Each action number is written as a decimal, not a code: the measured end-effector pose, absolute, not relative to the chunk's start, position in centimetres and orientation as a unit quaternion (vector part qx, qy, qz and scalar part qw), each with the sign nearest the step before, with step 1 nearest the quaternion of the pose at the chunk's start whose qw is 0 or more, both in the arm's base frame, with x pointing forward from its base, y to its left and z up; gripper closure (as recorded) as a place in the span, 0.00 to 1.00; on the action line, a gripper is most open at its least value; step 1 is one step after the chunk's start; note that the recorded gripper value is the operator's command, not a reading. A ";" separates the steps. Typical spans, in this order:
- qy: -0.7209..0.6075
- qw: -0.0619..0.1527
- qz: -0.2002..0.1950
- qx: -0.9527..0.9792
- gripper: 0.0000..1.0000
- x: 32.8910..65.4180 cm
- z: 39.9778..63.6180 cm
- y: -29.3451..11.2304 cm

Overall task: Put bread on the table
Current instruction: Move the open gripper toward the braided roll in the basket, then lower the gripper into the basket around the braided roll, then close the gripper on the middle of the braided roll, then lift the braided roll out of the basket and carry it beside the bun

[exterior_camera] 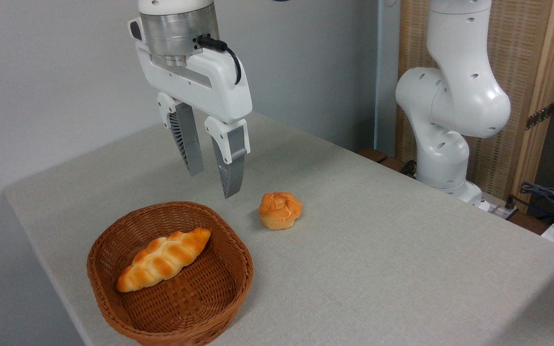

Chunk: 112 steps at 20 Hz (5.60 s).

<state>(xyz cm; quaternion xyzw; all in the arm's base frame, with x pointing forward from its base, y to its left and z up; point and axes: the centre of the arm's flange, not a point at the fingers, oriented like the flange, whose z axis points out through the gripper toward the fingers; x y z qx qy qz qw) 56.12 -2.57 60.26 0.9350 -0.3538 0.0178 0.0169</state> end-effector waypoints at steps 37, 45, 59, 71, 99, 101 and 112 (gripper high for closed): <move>-0.307 0.085 0.130 0.939 0.00 59.1 47.8 -11.6; -0.302 0.069 0.136 0.941 0.00 60.8 43.9 -11.5; -0.341 0.027 0.121 0.932 0.00 60.9 42.7 -12.2; -0.350 0.021 0.109 0.930 0.78 61.0 41.5 -12.7; -0.451 -0.015 0.005 0.892 0.63 48.5 55.6 0.2; -0.458 -0.022 -0.032 0.888 0.63 47.5 54.0 0.5; -0.433 -0.003 -0.169 0.886 0.14 46.5 43.3 -0.9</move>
